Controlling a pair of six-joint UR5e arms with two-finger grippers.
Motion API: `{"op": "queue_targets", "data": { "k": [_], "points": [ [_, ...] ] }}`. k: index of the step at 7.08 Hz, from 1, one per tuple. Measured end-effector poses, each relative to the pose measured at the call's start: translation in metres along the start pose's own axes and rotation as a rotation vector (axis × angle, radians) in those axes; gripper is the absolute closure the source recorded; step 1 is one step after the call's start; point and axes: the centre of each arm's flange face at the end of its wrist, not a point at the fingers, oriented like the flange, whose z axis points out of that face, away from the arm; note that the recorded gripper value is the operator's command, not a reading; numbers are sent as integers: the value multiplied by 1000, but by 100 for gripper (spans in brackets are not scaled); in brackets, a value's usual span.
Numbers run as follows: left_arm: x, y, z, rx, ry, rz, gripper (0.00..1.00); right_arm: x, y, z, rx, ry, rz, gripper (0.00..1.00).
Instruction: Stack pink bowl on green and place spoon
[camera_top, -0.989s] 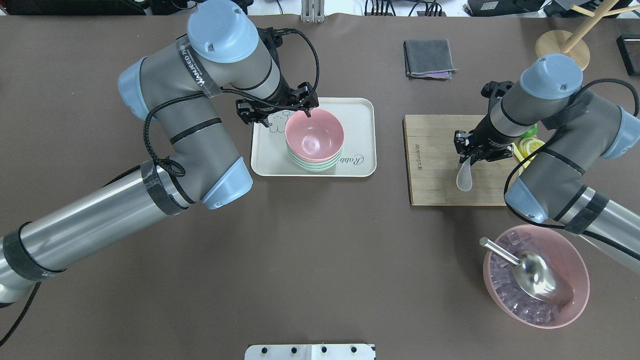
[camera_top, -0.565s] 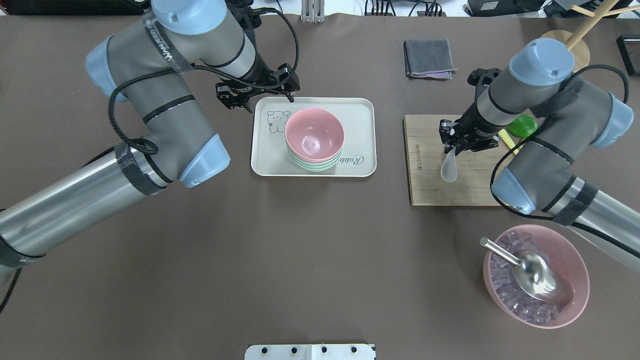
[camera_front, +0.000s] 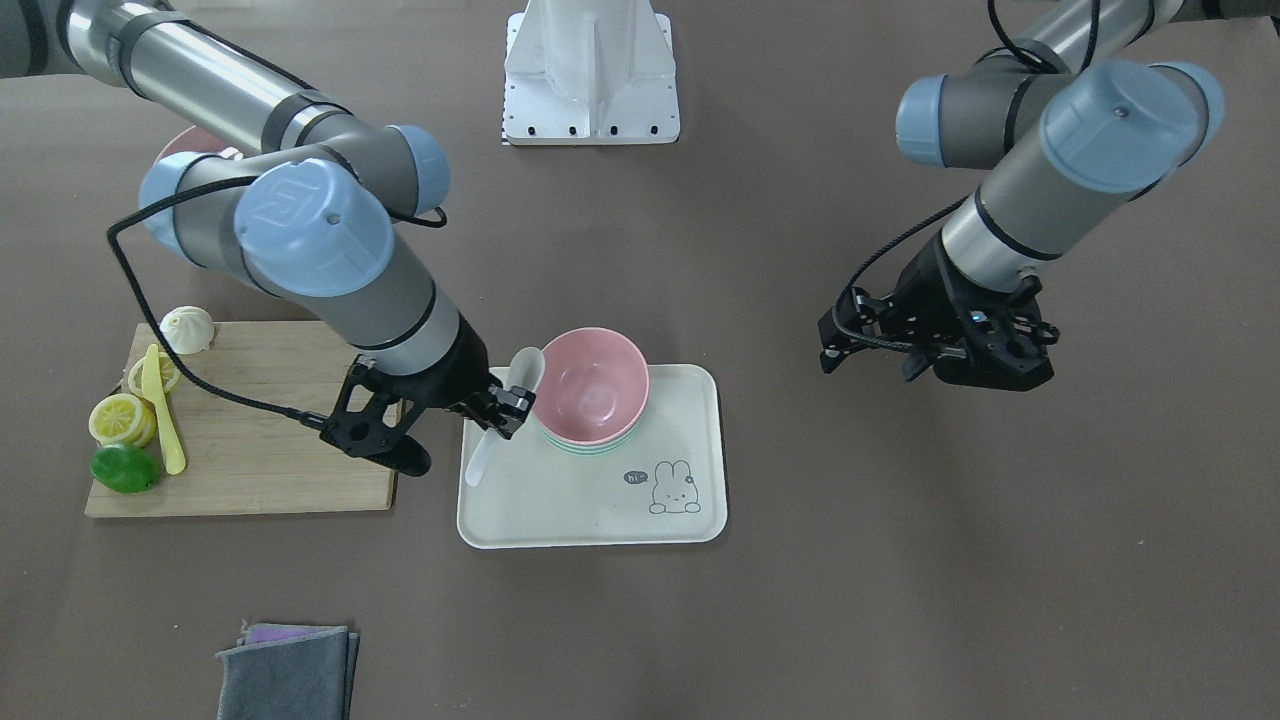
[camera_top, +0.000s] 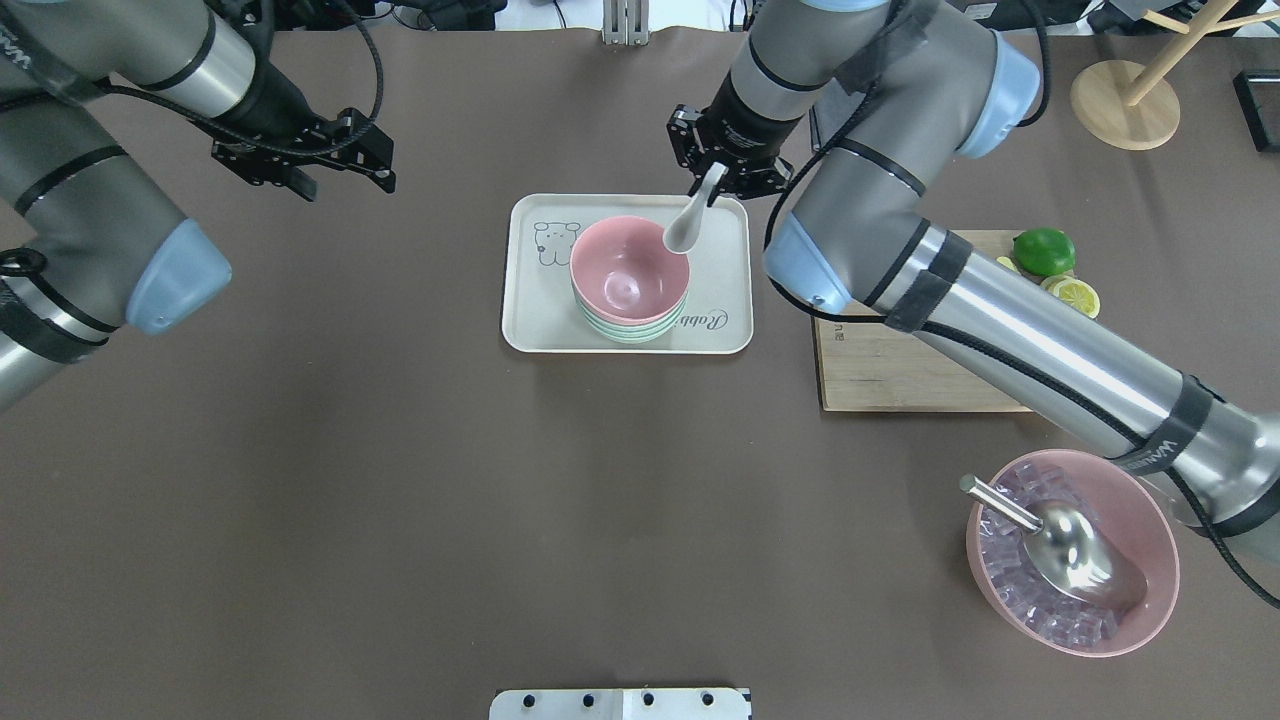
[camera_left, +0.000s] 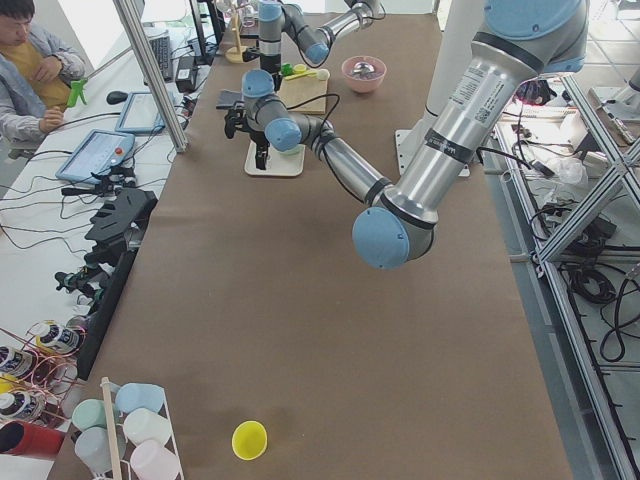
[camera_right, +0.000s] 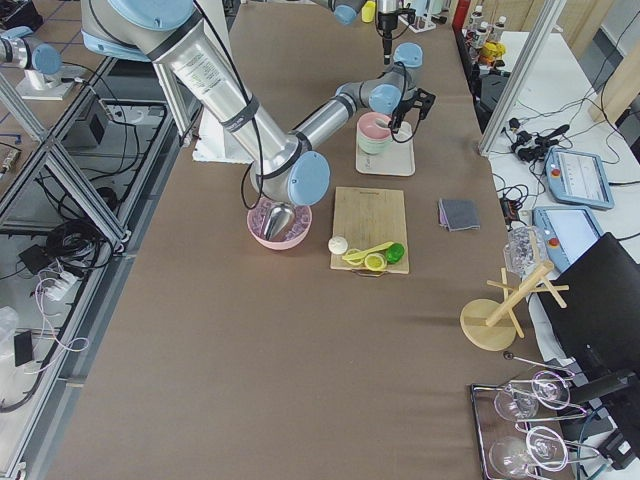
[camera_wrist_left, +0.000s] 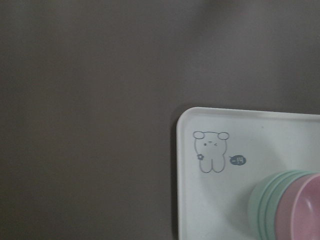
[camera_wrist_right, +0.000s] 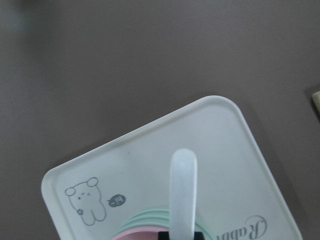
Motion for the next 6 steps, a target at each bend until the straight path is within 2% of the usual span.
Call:
{"op": "queue_targets", "data": {
  "k": [1, 2, 4, 5, 6],
  "points": [
    [-9, -1, -3, -1, -1, 4, 6, -15, 13, 2, -1, -14, 9, 29],
    [-12, -2, -4, -1, -2, 6, 6, -21, 22, 6, -3, -32, 6, 0],
    [-14, -2, -4, -2, -4, 4, 6, -3, 16, 13, -4, -54, -31, 0],
    [-17, -1, -3, -3, -6, 2, 3, 29, -12, 9, -30, -42, -58, 0],
    [-24, 0, -2, -5, -13, 0, 3, 86, -63, -9, -76, -30, -92, 0]
  ]
}}
